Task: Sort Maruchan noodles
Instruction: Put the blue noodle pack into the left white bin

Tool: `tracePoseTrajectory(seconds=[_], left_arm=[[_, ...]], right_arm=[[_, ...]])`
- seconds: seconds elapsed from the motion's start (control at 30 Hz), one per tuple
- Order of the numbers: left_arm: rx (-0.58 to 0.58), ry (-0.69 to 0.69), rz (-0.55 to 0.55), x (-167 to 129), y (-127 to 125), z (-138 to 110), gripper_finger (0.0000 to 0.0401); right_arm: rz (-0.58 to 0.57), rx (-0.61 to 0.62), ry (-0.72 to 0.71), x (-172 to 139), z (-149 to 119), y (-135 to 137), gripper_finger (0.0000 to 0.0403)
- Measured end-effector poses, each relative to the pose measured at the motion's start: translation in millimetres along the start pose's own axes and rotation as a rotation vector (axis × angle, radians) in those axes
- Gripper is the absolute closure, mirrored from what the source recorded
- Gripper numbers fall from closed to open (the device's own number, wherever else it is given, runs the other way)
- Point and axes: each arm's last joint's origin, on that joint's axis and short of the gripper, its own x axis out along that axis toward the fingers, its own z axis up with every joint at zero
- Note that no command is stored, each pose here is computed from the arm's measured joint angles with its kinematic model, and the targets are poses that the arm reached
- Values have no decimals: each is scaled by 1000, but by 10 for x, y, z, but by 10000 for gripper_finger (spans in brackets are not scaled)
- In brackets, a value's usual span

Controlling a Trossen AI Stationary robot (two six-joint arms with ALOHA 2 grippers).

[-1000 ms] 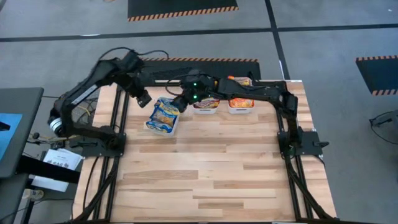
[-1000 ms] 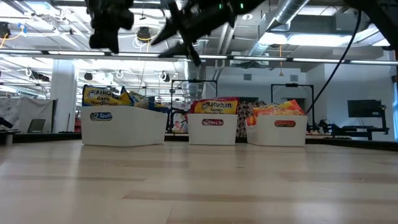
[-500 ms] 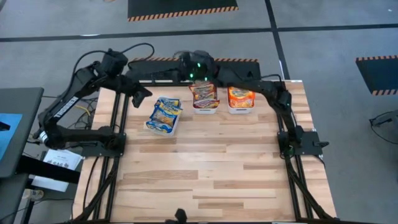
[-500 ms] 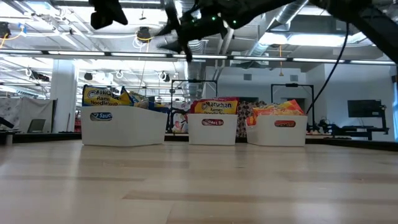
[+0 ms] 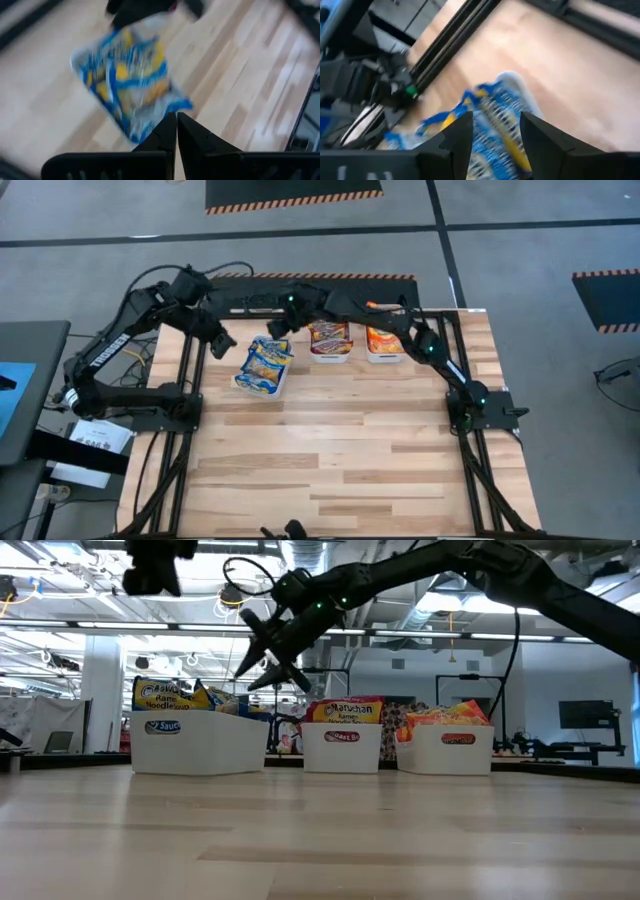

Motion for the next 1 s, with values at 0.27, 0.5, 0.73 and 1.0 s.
tracePoseTrajectory(seconds=[0.27, 0.5, 0.73, 1.0], left_arm=[[-41, 234, -42, 490, 69, -302, 400], [-11, 312, -79, 752, -14, -630, 400], [-31, 338, -104, 1218, 22, -973, 400], [-73, 283, -132, 1508, 46, -1114, 400]], right_arm=[[10, -52, 41, 113, -155, 132, 238], [-6, -62, 77, 163, -223, 122, 243], [-37, -56, 82, 159, -232, 101, 244], [-101, -48, 106, 155, -275, 69, 244]])
